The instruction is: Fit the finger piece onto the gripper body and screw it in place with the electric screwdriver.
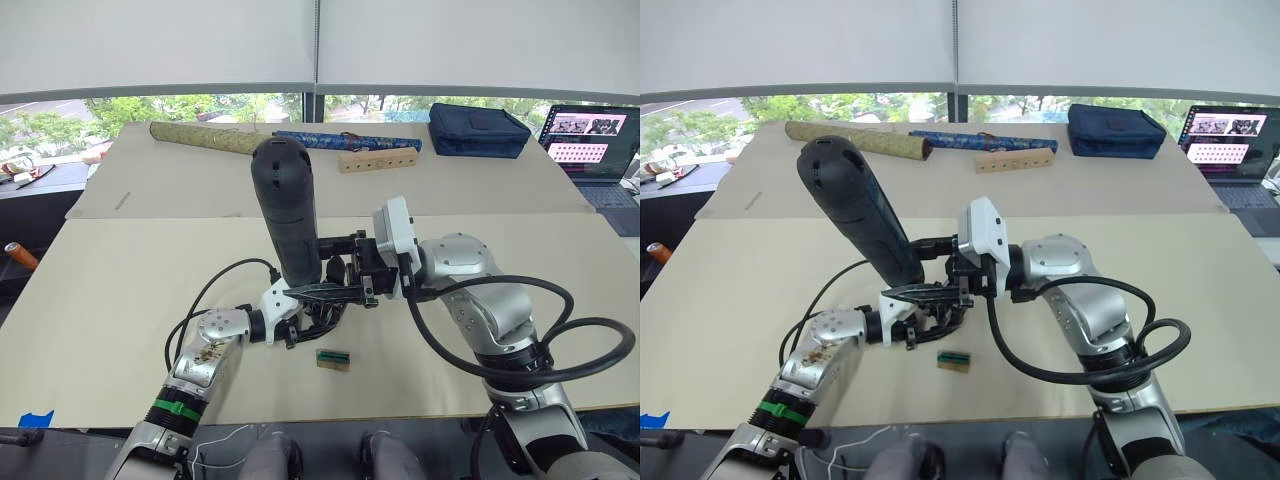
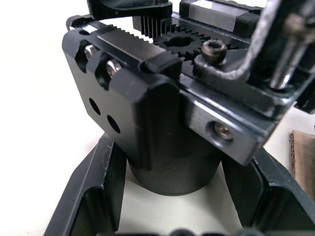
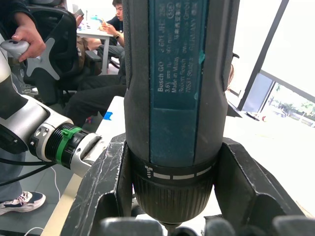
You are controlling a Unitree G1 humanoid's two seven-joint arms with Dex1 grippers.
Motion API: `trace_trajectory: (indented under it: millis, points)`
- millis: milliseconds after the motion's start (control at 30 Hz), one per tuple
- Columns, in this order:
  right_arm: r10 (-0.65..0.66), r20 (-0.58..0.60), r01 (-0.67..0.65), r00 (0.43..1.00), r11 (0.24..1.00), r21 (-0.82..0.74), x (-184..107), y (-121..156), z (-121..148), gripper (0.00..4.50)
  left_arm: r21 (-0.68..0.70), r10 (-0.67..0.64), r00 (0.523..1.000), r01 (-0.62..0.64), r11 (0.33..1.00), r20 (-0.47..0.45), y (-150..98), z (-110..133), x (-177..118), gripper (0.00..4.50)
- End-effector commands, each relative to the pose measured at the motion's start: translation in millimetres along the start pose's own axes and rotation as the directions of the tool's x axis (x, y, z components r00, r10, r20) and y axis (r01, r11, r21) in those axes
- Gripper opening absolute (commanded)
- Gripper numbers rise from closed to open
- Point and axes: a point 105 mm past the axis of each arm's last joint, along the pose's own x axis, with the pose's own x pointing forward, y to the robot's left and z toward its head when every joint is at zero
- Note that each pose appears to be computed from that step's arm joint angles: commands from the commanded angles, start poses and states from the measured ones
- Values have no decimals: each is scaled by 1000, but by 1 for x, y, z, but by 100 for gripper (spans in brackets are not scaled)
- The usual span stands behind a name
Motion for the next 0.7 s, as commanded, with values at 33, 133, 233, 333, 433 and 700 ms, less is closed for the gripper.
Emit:
trace_trajectory:
  millis: [33, 133, 233, 333, 433, 700]
  points:
    - [9, 50, -5, 999, 997, -77, 1, 0, 16, 190, -81, -40, 996, 33, 996, -83, -14, -26, -1, 229]
    - [7, 48, -3, 999, 997, -74, 1, 0, 16, 190, -82, -40, 996, 33, 996, -83, -14, -26, -1, 229]
    - [5, 43, -2, 999, 998, -70, 0, 0, 14, 190, -82, -39, 996, 32, 996, -83, -14, -26, -1, 229]
    - [4, 40, -1, 999, 998, -68, 0, 0, 13, 190, -83, -40, 996, 33, 996, -83, -14, -27, -1, 229]
    - [2, 38, 0, 999, 998, -64, 0, 0, 12, 190, -84, -39, 996, 32, 996, -83, -13, -27, -1, 229]
    - [4, 32, -2, 999, 999, -48, 0, 1, 9, 190, -87, -38, 996, 31, 996, -82, -13, -27, -1, 229]
